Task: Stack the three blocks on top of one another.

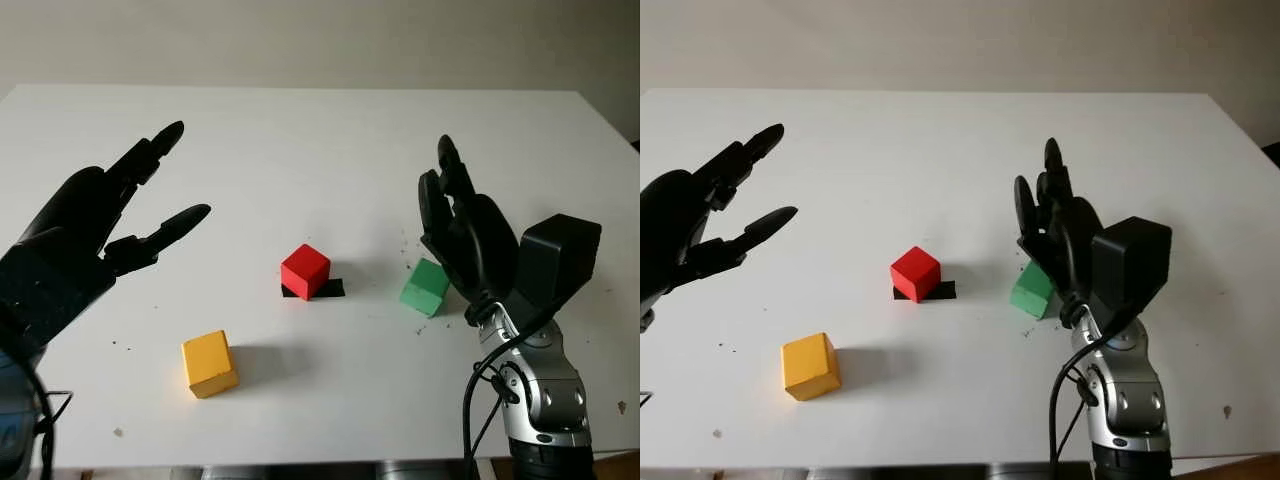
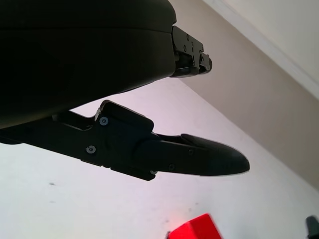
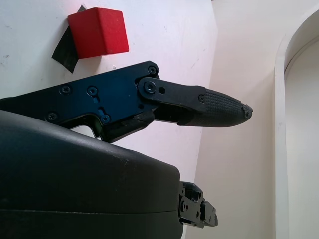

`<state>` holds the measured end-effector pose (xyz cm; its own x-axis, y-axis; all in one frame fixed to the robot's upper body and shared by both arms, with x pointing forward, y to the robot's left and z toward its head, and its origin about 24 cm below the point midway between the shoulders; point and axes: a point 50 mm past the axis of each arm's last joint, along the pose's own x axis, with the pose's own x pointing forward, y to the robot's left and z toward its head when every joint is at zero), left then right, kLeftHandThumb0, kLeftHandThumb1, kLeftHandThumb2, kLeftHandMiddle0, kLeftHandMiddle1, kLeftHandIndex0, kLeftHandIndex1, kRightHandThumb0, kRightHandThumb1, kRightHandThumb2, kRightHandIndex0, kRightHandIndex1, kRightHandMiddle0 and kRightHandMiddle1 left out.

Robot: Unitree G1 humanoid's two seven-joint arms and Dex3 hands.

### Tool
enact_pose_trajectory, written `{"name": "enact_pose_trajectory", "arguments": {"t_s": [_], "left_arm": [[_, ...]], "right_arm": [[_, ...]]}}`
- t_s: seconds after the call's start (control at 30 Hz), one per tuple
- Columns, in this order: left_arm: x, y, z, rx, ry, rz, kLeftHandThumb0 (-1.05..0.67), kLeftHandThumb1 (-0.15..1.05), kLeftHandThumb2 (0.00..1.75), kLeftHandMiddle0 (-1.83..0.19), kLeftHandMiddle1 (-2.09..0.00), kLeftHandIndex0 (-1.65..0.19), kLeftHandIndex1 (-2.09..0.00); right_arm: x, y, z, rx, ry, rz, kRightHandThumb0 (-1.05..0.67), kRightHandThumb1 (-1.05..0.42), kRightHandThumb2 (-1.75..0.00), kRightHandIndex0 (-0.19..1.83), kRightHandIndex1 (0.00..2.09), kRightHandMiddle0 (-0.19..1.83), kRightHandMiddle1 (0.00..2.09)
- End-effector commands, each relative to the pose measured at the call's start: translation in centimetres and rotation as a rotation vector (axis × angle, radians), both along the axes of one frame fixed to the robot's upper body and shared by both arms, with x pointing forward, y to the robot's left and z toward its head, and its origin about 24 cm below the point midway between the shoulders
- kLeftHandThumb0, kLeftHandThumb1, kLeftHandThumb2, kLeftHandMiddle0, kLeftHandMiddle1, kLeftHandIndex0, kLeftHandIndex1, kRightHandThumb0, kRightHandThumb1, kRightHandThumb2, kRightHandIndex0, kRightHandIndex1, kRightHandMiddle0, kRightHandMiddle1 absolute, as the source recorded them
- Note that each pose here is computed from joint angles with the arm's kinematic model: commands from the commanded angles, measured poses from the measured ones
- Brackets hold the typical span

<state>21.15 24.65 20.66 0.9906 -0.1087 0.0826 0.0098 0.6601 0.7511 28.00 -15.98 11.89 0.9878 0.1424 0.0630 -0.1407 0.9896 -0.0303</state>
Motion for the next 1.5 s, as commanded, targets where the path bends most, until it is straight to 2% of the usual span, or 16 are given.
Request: {"name": "enact_pose_trajectory", "arguments": {"t_s": [0.0, 0.23, 0.5, 0.67, 0.8, 1.03, 1.3, 1.47], "left_arm": [[-1.1, -0.2, 1.0, 0.068, -0.023, -0.019, -0.87, 1.05, 0.11, 0.06, -0.05, -0.19, -0.08], [-3.9, -0.7, 2.1, 0.287, -0.012, -0.067, -0.87, 0.97, 0.04, 0.05, -0.06, -0.2, -0.07], [-5.2, -1.7, 1.1, 0.328, 0.048, -0.133, -0.91, 0.98, 0.06, 0.07, -0.05, -0.2, -0.07], [-5.7, -2.3, 0.1, 0.327, 0.098, -0.18, -0.87, 0.99, 0.06, 0.09, -0.05, -0.19, -0.05], [-6.1, -2.7, -0.6, 0.382, 0.111, -0.197, -0.92, 1.04, 0.08, 0.06, -0.06, -0.22, -0.07], [-6.6, -3.0, -1.8, 0.39, 0.16, -0.219, -0.97, 1.04, 0.08, 0.05, -0.06, -0.22, -0.06], [-7.1, -3.3, -3.2, 0.467, 0.166, -0.166, -0.97, 1.05, 0.17, 0.07, -0.05, -0.23, -0.06], [-7.2, -3.7, -4.0, 0.536, 0.154, -0.133, -0.96, 1.05, 0.16, 0.06, -0.06, -0.27, -0.08]], "right_arm": [[0.1, -0.2, 0.4, -0.006, -0.018, 0.0, -0.74, -1.05, -0.6, -0.19, 0.0, -0.19, 0.0], [0.2, -0.2, 0.5, 0.004, -0.029, -0.001, -0.71, -1.05, -0.6, -0.19, 0.0, -0.19, 0.0], [0.2, -0.1, 0.6, 0.006, -0.034, 0.007, -0.72, -1.05, -0.6, -0.19, 0.0, -0.19, 0.0], [0.1, -0.2, 0.6, 0.004, -0.037, 0.006, -0.72, -1.05, -0.6, -0.19, 0.0, -0.19, 0.0], [0.0, -0.3, 0.5, 0.004, -0.035, 0.007, -0.7, -1.05, -0.61, -0.19, 0.0, -0.19, 0.0], [0.0, -0.2, 0.5, 0.015, -0.031, 0.009, -0.71, -1.05, -0.6, -0.19, 0.0, -0.19, 0.0], [0.0, -0.2, 0.6, 0.008, -0.034, 0.015, -0.7, -1.05, -0.61, -0.19, 0.0, -0.19, 0.0], [0.0, -0.1, 0.6, 0.018, -0.035, 0.013, -0.7, -1.05, -0.61, -0.19, 0.0, -0.19, 0.0]]}}
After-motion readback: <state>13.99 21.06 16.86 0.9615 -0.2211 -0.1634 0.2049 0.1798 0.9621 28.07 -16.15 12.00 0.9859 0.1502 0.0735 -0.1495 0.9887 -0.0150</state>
